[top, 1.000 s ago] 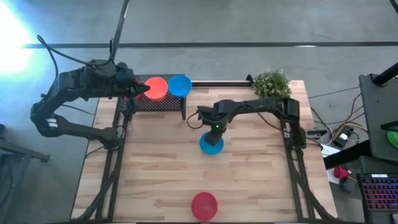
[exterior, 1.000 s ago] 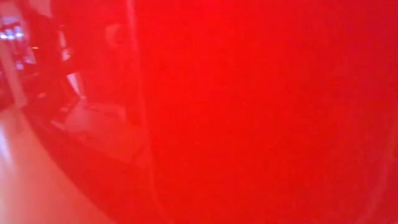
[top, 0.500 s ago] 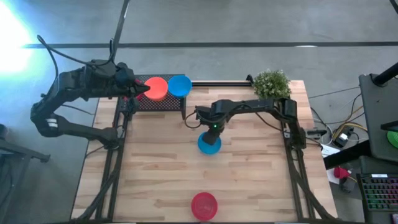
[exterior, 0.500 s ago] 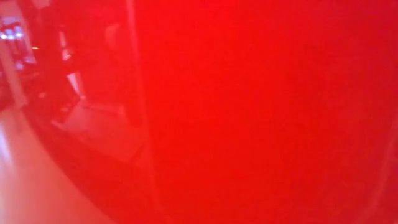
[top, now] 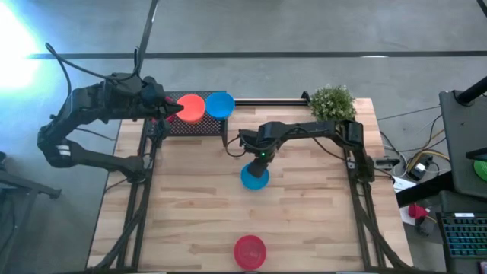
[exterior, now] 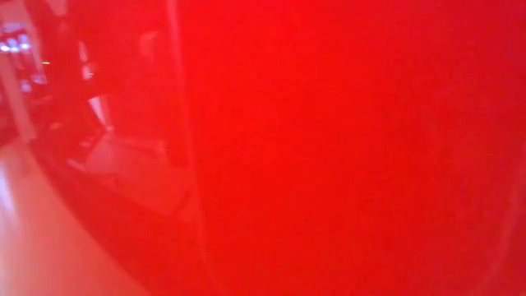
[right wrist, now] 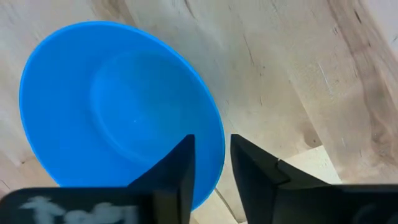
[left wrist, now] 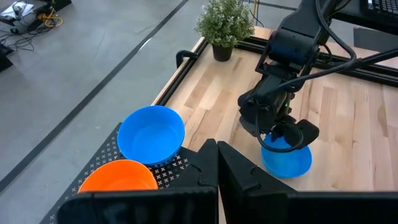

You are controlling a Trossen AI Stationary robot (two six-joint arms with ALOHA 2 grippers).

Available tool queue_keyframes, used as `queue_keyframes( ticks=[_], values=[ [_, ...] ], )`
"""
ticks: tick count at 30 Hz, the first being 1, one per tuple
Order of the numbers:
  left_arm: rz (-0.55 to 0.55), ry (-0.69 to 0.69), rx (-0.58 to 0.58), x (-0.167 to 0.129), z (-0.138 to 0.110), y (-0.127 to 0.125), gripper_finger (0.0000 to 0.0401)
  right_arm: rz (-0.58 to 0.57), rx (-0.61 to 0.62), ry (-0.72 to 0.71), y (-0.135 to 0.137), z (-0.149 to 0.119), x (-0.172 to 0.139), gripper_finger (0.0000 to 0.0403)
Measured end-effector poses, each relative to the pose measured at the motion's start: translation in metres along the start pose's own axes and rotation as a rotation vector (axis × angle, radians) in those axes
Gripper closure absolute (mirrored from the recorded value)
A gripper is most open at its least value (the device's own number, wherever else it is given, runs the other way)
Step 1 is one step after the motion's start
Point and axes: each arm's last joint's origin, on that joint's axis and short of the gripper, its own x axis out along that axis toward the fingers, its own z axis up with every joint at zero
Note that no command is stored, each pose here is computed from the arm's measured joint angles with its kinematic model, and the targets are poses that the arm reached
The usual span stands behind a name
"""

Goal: Pick & Place Mini bowls
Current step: Stack the blue bowl on top of the blue bowls on the shelf

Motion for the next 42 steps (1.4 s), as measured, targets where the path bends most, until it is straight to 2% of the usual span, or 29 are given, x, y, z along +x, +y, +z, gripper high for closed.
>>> queue_keyframes(
  ticks=[6, 10, 19, 29, 33, 42],
  values=[
    [0.0, 0.001, 0.0, 0.001, 0.0, 0.0, 0.0401, 0.0, 0.004, 0.002, -0.001, 0.0, -0.006, 0.0277],
    [0.002, 0.023, -0.003, 0.006, 0.0, -0.001, 0.0401, 0.018, -0.075, -0.045, 0.0, -0.002, -0.026, 0.0269],
    [-0.013, 0.132, -0.032, 0.037, -0.007, -0.005, 0.0401, 0.062, -0.134, -0.262, 0.006, -0.028, -0.106, 0.0277],
    [-0.016, 0.285, -0.083, 0.091, -0.023, -0.017, 0.0401, 0.073, -0.168, -0.516, 0.005, -0.075, -0.185, 0.0279],
    [-0.041, 0.341, -0.099, 0.118, -0.031, -0.028, 0.0401, 0.094, -0.195, -0.56, 0.008, -0.09, -0.2, 0.0274],
    [-0.043, 0.458, -0.245, 0.176, -0.046, -0.061, 0.0401, 0.132, -0.34, -0.621, 0.021, -0.121, -0.22, 0.028]
  ],
)
